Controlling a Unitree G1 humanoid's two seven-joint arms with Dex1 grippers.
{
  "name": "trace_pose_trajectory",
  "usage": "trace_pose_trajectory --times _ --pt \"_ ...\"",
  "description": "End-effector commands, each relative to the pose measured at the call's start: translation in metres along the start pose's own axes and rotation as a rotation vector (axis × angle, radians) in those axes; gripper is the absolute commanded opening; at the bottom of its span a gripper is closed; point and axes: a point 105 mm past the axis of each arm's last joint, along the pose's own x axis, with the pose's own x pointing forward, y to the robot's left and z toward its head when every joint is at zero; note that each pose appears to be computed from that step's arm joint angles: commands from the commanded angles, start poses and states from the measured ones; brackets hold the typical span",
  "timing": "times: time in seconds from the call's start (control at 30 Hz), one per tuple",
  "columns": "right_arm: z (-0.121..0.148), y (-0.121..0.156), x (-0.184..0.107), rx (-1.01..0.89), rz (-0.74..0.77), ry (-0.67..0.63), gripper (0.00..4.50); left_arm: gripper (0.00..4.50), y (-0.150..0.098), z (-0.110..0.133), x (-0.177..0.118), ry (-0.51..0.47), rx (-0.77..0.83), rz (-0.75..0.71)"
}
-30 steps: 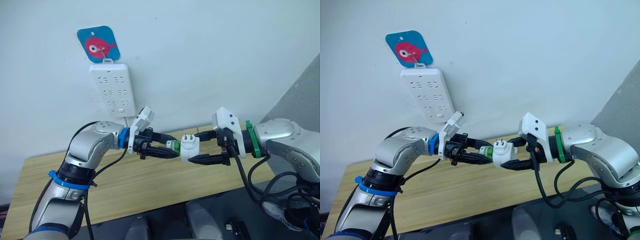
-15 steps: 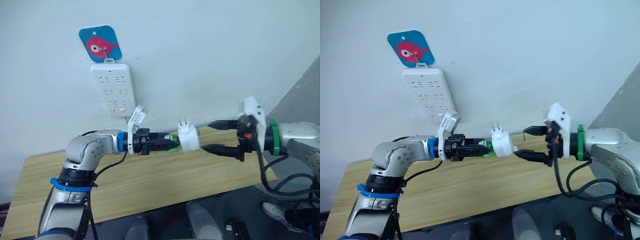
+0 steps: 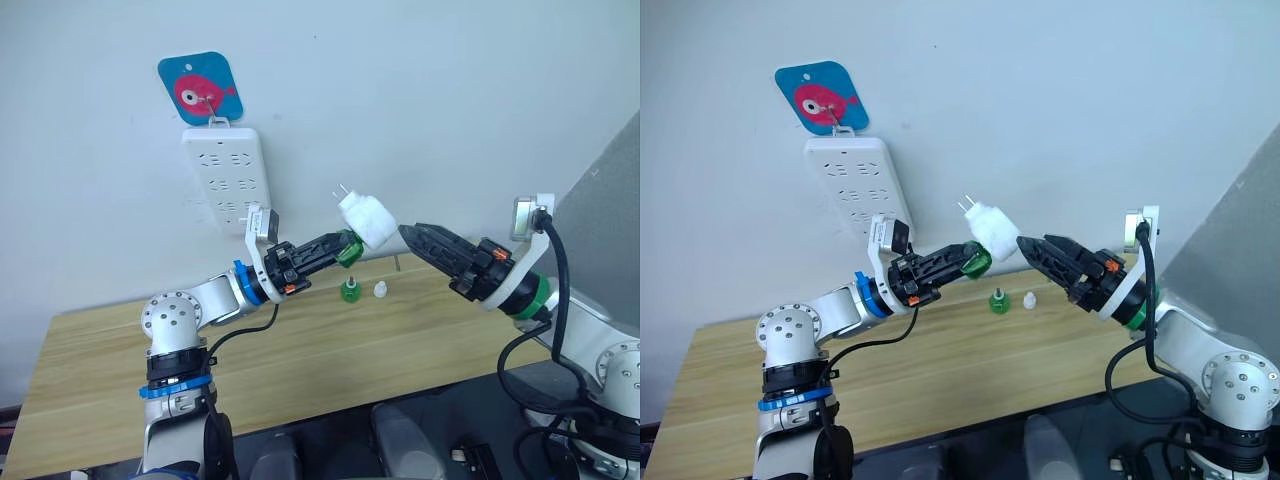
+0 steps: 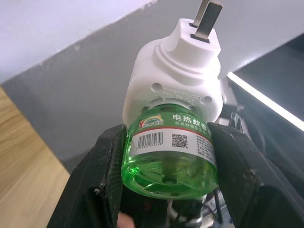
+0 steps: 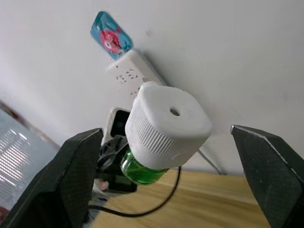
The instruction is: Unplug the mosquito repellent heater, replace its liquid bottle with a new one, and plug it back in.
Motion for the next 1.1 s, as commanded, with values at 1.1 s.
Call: trace_pose_trajectory --times 1.1 --pt "0.009 0.025 0.052 0.166 0.274 -0.094 4.50 2.33 -0.034 0.019 0.007 -0.042 -0.187 -0.124"
